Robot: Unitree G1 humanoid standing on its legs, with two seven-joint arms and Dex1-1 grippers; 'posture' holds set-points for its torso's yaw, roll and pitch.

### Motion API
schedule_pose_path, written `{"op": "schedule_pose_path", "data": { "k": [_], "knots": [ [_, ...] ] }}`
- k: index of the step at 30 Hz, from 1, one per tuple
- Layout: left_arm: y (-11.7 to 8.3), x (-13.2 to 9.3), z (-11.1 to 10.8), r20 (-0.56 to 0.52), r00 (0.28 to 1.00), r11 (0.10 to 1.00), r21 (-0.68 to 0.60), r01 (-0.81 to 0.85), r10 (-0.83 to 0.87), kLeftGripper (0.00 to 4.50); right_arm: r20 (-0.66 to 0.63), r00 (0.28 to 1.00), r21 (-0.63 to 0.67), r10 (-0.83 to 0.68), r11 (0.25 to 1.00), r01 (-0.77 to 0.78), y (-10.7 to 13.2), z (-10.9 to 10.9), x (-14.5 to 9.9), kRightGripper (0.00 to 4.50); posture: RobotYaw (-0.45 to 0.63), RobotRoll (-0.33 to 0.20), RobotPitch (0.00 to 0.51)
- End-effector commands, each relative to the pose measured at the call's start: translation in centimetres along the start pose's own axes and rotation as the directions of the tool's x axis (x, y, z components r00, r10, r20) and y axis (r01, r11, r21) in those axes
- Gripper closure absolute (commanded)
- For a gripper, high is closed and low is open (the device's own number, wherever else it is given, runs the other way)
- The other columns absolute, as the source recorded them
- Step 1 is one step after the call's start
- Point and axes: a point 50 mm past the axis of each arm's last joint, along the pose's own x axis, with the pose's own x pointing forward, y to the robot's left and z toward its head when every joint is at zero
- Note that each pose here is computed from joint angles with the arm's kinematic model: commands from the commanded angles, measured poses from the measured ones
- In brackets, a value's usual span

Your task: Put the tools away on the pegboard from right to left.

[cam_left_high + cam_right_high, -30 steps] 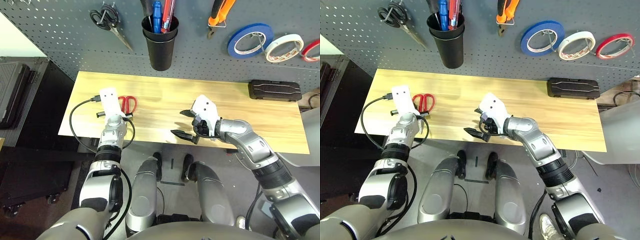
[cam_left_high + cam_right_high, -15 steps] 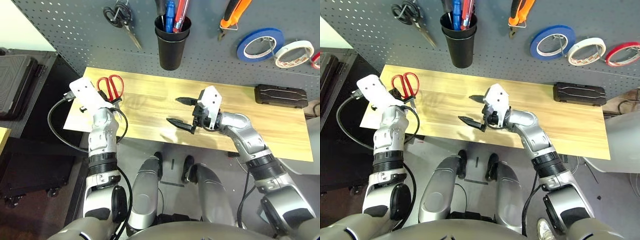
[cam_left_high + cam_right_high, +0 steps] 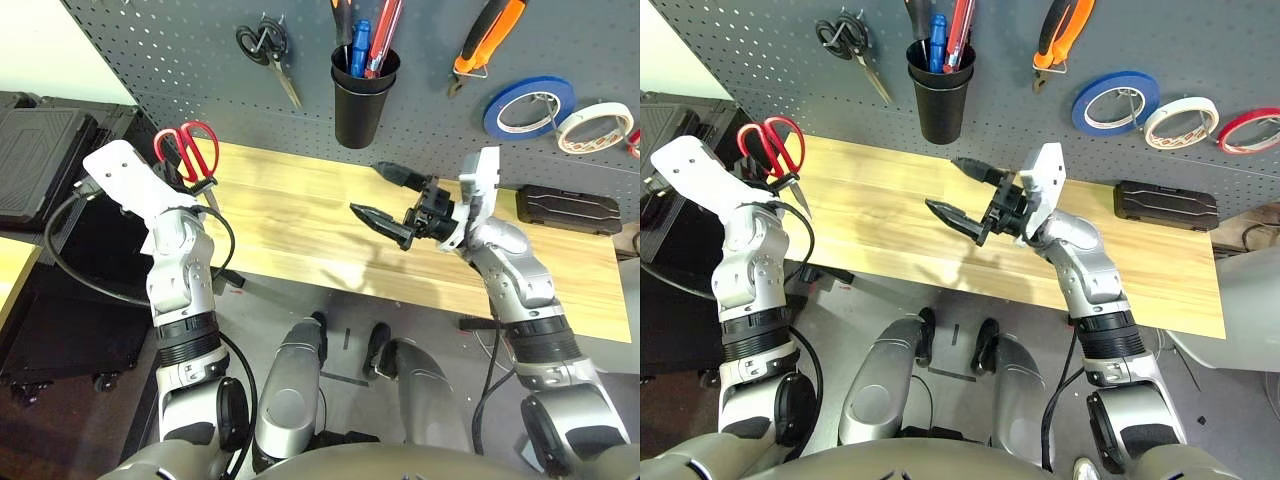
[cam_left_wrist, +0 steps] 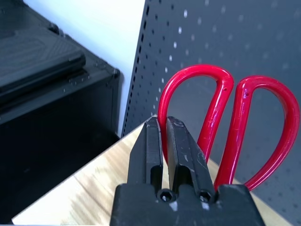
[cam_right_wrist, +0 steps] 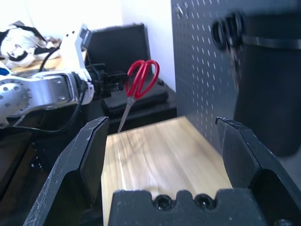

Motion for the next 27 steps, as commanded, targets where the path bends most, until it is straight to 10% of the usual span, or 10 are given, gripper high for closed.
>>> {"op": "schedule_pose_path", "data": {
  "k": [1, 27],
  "knots": [
    [-0.5, 0.0, 1.7, 0.055, 0.998, 0.999, -0.028, 0.032, -0.03, 4.48, 0.052, 0.999, -0.048, -0.008, 0.999, 0.011, 0.0, 1.1, -0.4, 0.0, 0.36, 0.0, 0.189],
    [-6.9, 0.5, 5.6, 0.124, 0.932, 0.917, -0.177, 0.358, -0.34, 4.48, 0.089, 0.99, -0.164, -0.108, 0.979, 0.121, -0.1, 1.3, -1.5, 0.0, 0.29, 0.0, 0.172]
  ]
}}
